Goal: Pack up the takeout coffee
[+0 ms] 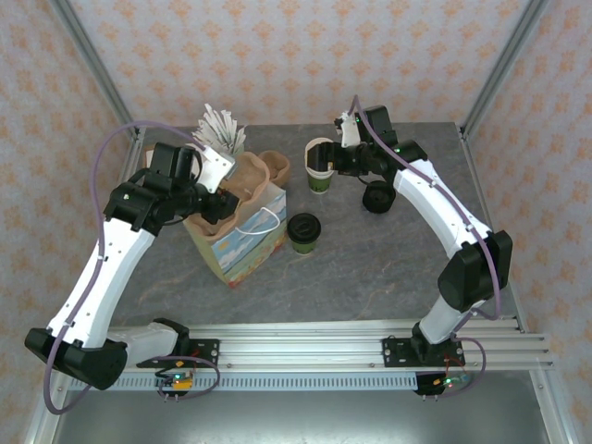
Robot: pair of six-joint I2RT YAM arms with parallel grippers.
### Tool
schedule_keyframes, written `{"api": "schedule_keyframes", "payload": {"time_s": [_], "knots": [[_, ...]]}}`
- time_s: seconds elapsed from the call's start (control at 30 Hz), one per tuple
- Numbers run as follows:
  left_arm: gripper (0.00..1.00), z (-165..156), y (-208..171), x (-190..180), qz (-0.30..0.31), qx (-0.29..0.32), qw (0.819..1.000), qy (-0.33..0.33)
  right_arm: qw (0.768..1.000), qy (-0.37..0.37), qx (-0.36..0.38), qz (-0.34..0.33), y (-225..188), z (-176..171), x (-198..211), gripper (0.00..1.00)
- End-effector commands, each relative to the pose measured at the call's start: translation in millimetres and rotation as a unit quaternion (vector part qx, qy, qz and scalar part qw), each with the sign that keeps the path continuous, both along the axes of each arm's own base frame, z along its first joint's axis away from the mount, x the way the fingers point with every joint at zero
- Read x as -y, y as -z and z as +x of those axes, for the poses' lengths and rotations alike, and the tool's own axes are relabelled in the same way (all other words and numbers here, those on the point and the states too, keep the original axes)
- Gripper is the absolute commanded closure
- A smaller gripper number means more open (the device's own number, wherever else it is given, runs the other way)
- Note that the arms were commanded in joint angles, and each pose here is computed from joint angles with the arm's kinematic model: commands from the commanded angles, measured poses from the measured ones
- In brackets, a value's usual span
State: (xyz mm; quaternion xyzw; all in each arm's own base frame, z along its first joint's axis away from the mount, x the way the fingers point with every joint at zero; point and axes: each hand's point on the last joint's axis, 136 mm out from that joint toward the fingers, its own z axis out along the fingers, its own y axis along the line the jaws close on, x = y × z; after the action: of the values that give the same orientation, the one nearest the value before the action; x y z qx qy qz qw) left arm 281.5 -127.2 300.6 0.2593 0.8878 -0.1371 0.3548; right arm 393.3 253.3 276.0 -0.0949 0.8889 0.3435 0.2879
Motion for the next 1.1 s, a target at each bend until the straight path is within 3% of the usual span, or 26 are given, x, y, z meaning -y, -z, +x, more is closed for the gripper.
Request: {"api": "schedule_keyframes", "payload": {"time_s": [0.0, 1.07], "knots": [[0.66, -8.7, -2.9, -2.7, 0.017, -0.008, 1.0, 0.005, 1.0, 0.006, 0.025, 0.004, -15.1, -4.6, 2.7, 0.22], [0.67, 3.8, 28.3, -6.0, 0.104, -0.074, 0.992, 0.017, 1.0, 0.004, 0.014, 0.004, -4.8, -2.5, 0.1, 0.22]]}}
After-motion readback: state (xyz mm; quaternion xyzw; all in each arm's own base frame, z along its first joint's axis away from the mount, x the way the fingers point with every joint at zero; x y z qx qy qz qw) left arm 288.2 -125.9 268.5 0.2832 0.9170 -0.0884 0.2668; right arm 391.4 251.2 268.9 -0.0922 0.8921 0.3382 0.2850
